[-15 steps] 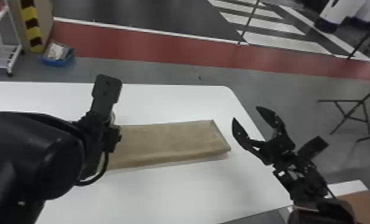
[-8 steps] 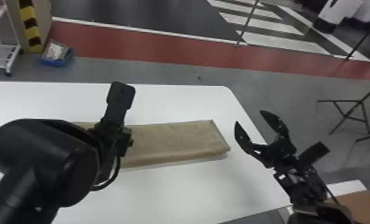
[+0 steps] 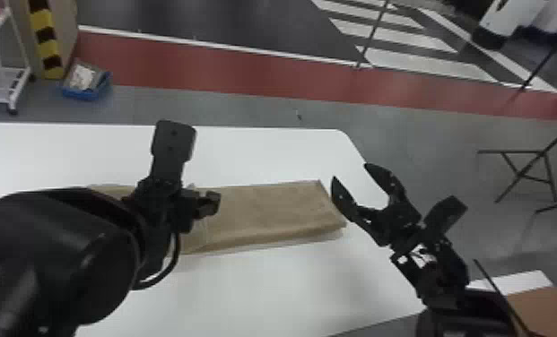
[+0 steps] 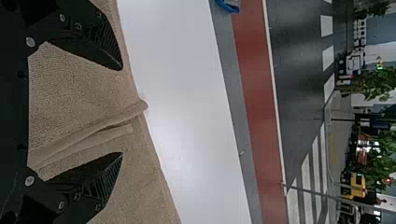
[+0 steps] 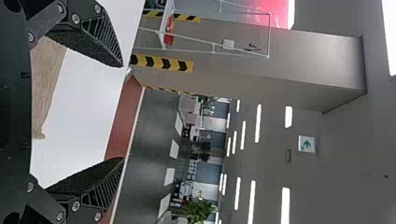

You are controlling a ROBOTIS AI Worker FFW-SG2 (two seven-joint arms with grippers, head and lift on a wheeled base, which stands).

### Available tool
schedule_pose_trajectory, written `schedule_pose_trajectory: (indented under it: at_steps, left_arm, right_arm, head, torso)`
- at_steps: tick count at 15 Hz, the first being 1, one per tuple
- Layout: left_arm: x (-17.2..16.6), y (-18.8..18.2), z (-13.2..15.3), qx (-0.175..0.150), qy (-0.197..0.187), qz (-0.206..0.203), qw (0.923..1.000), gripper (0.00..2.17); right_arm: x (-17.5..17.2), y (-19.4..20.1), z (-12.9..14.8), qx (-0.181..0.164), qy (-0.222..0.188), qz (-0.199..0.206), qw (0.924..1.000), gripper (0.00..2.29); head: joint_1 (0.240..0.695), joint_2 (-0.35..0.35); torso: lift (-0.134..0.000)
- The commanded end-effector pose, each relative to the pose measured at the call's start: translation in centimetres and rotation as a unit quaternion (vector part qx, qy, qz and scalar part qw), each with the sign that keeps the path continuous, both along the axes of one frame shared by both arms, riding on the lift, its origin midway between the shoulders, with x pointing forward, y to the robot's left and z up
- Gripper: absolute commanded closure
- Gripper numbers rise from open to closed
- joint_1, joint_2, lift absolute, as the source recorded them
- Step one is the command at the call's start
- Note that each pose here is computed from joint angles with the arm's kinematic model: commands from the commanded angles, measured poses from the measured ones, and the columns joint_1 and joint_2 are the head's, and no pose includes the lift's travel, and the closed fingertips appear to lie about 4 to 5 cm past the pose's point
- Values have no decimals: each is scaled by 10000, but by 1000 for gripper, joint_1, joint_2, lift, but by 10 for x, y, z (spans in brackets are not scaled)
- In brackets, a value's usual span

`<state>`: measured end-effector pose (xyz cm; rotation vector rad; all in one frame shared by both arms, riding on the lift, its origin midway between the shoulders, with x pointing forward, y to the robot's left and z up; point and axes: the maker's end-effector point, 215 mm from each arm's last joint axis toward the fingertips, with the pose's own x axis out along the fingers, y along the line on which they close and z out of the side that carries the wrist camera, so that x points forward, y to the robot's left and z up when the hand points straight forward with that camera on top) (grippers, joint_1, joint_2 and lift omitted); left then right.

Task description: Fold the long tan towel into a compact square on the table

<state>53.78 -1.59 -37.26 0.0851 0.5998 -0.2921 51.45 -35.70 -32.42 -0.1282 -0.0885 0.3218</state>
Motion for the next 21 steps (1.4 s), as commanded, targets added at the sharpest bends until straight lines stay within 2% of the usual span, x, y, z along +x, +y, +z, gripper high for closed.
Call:
schedule_pose_trajectory:
  at_steps: [1, 2, 3, 5, 7, 9, 12, 15, 17, 21]
  left_arm:
    - [2, 20, 17, -345, -239, 243, 9988, 39]
    - [7, 50, 21, -322, -483, 423, 9974, 39]
    - [8, 83, 17, -239, -554, 595, 9964, 39]
    - [-2, 136, 2, -255, -460, 814, 9953, 39]
    - [-12, 182, -7, -52, -513, 1000, 9936, 39]
    - [-18, 194, -12, -118, -526, 1059, 9929, 39]
    - [-24, 190, -17, -185, -475, 1010, 9936, 39]
    - [-26, 185, -15, -226, -486, 944, 9941, 39]
    - [-28, 177, -20, -348, -397, 857, 9949, 39]
    - [-29, 178, -18, -347, -408, 867, 9948, 39]
  right_arm:
    - [10, 37, -15, 129, 473, 192, 9986, 228]
    - [15, 60, -23, 218, 720, 352, 9965, 299]
    - [20, 75, -28, 225, 878, 380, 9952, 346]
    - [26, 124, -49, 286, 1260, 618, 9897, 390]
    - [30, 168, -57, 586, 1528, 843, 9829, 471]
    - [26, 207, -71, 731, 1868, 1081, 9737, 475]
    - [24, 243, -80, 802, 2129, 1242, 9658, 475]
    - [25, 259, -82, 764, 2223, 1360, 9624, 478]
    - [24, 269, -94, 737, 2432, 1416, 9568, 532]
    - [21, 277, -107, 637, 2665, 1391, 9516, 539]
  head:
    - [695, -350]
    - [695, -350]
    - [695, -349]
    - [695, -252]
    - [695, -168]
    - [695, -56]
    - [695, 18]
    - [695, 63]
    - [695, 71]
    - [695, 76]
  torso:
    - [-125]
    - [-125]
    - [-125]
    - [-125]
    - [-125]
    - [-125]
    - [-125]
    - [-125]
    - [-125]
    - [-125]
